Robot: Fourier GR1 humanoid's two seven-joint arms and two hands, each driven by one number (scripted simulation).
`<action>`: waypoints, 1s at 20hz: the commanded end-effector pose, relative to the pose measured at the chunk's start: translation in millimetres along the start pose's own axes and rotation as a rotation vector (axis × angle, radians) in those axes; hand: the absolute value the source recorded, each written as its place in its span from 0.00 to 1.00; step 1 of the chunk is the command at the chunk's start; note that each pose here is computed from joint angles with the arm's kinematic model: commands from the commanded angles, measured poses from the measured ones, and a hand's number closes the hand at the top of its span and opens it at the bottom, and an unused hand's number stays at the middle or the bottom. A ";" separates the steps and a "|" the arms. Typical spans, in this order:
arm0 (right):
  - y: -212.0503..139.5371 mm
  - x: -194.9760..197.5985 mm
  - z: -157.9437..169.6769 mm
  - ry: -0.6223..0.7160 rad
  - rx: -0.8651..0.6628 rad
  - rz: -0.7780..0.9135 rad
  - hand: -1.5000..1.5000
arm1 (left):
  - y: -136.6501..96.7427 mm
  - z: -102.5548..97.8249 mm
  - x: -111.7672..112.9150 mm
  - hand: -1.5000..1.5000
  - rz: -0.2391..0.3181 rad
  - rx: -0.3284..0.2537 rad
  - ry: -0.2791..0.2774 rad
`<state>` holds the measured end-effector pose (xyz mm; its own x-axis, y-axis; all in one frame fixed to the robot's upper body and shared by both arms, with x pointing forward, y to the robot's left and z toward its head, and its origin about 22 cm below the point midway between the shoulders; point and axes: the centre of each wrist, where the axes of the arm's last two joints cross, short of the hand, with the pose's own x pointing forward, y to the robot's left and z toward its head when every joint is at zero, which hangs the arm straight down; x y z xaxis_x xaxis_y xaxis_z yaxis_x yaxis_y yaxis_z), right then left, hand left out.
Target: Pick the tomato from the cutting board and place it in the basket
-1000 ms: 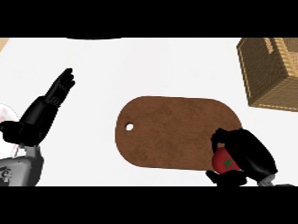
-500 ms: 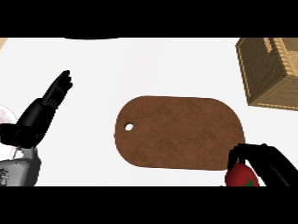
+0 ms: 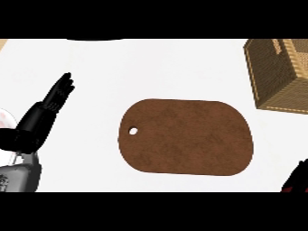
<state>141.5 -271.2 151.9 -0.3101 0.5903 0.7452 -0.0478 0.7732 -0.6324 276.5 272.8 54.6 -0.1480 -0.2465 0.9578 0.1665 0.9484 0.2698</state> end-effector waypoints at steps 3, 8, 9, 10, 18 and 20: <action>-48.6 33.4 7.8 0.028 -0.103 0.000 1.00 | 7.9 -7.3 13.5 0.50 -0.014 -0.014 -0.014; -74.7 51.0 -14.6 0.078 -0.214 0.101 1.00 | -7.5 14.3 4.1 0.50 0.008 -0.030 -0.007; -92.8 44.5 -21.7 0.081 -0.206 0.100 1.00 | -2.4 -11.8 15.4 0.50 0.001 -0.021 -0.019; -96.1 44.0 -33.1 0.100 -0.236 0.085 1.00 | -6.7 3.4 5.2 0.50 -0.008 -0.031 -0.013; -129.0 39.0 -107.3 0.169 -0.375 0.085 1.00 | -24.1 -19.2 11.1 0.50 -0.010 -0.040 -0.032; -121.9 28.1 -135.1 0.185 -0.427 0.090 1.00 | -12.4 -11.7 11.8 0.50 -0.001 -0.039 -0.028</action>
<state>229.7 -314.7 269.1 -0.1435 0.6680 0.7302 0.2992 0.7326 -0.6114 282.5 258.8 60.5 -0.1689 -0.2461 0.9544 0.1987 0.9399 0.2775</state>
